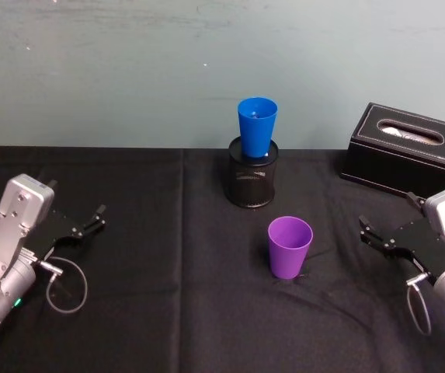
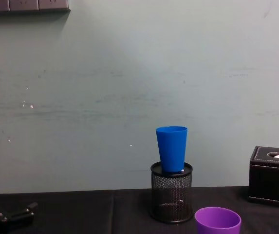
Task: Pick up one cup with a gripper and tap it against the other cup.
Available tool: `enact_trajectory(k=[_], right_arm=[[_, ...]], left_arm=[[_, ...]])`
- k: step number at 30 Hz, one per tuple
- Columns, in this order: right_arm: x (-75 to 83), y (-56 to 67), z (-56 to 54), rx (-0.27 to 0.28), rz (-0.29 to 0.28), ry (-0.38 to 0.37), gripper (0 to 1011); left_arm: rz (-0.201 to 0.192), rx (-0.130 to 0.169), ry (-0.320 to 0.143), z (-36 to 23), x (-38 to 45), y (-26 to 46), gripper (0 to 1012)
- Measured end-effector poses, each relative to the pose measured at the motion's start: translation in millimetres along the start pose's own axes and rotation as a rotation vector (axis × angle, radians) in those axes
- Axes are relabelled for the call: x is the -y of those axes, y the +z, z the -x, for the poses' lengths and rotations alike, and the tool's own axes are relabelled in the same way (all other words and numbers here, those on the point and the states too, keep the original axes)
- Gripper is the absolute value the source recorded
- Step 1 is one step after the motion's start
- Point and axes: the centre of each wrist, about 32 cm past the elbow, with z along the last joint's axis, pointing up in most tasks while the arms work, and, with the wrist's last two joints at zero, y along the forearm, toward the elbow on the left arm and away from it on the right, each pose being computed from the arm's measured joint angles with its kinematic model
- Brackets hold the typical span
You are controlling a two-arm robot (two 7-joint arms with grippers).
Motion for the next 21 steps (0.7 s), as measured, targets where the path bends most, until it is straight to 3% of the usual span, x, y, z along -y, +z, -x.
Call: enact_trajectory(k=[21], right_arm=[[0.0,0.0,0.0,0.0,0.0,0.0,1003]], left_arm=[[0.0,0.0,0.0,0.0,0.0,0.0,1011]])
